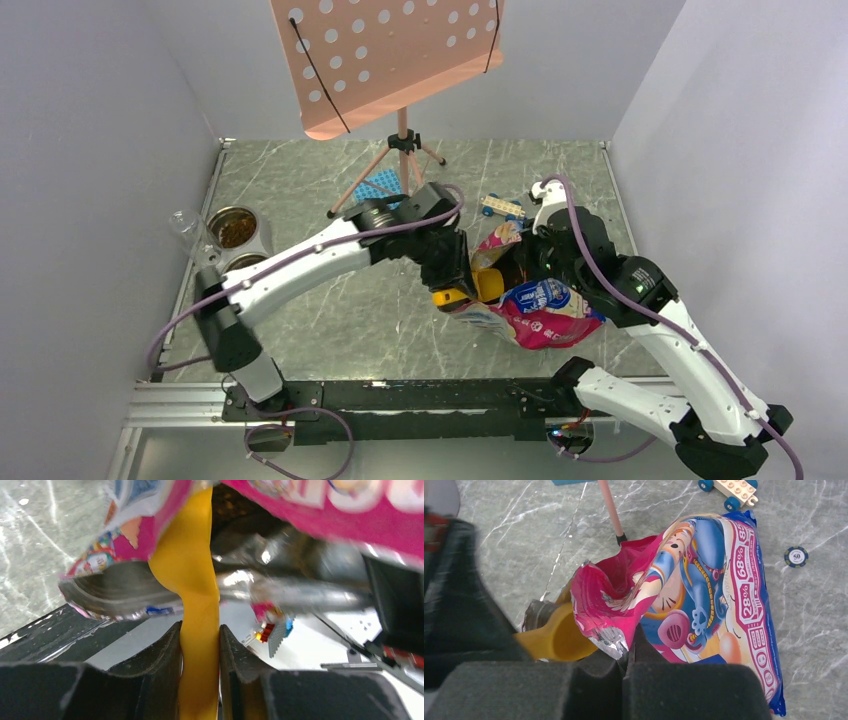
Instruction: Serve the pet food
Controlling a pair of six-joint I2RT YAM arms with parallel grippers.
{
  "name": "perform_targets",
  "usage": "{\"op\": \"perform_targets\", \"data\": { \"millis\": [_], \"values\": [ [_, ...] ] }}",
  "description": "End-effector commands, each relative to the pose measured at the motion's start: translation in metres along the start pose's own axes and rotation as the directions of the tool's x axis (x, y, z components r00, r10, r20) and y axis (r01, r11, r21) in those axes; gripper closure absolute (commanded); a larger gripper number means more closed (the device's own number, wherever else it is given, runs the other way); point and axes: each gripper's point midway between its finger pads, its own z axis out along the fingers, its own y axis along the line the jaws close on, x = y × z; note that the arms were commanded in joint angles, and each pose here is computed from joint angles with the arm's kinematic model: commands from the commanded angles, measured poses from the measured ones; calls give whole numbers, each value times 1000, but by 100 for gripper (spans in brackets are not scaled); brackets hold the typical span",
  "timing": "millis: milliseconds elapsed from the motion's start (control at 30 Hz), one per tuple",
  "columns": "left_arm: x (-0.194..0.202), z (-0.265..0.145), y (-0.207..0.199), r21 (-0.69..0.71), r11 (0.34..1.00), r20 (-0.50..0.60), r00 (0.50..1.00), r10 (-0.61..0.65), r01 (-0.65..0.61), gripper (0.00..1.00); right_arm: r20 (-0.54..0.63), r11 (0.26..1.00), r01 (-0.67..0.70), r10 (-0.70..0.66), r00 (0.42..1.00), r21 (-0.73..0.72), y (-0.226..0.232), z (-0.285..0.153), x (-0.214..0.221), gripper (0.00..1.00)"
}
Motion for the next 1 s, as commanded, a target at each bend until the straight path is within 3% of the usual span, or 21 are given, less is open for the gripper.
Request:
{"op": "perform_targets", "data": {
  "millis": [0, 100, 300, 500, 700, 833, 967],
  "values": [
    [-10, -3, 24, -217, 974, 28, 998, -54, 59, 100, 244, 980, -22, 71, 967, -199, 32, -34, -58, 100],
    [-15, 14, 26, -231, 971, 14, 998, -59, 60, 100, 229, 974, -37, 90, 969, -225, 36, -33, -52, 100],
    [-18, 74, 37, -256, 963, -115, 987, -117, 84, 100, 226, 959, -69, 134, 965, -276, 45, -37, -55, 100],
    [-31, 140, 39, -97, 981, -124, 976, -178, 166, 100, 226, 952, -82, 153, 962, -294, 48, -39, -57, 100],
    [-41, 166, 57, -191, 975, -115, 984, -139, 115, 100, 224, 940, -115, 193, 955, -321, 51, -42, -55, 100],
    [-32, 185, 45, 23, 992, -154, 981, -120, 125, 100, 231, 943, -121, 199, 952, -311, 48, -43, -54, 100],
    [-22, 187, 17, 283, 952, -222, 974, -49, 112, 100, 235, 949, -127, 199, 951, -290, 43, -42, -52, 100]
  ]
}}
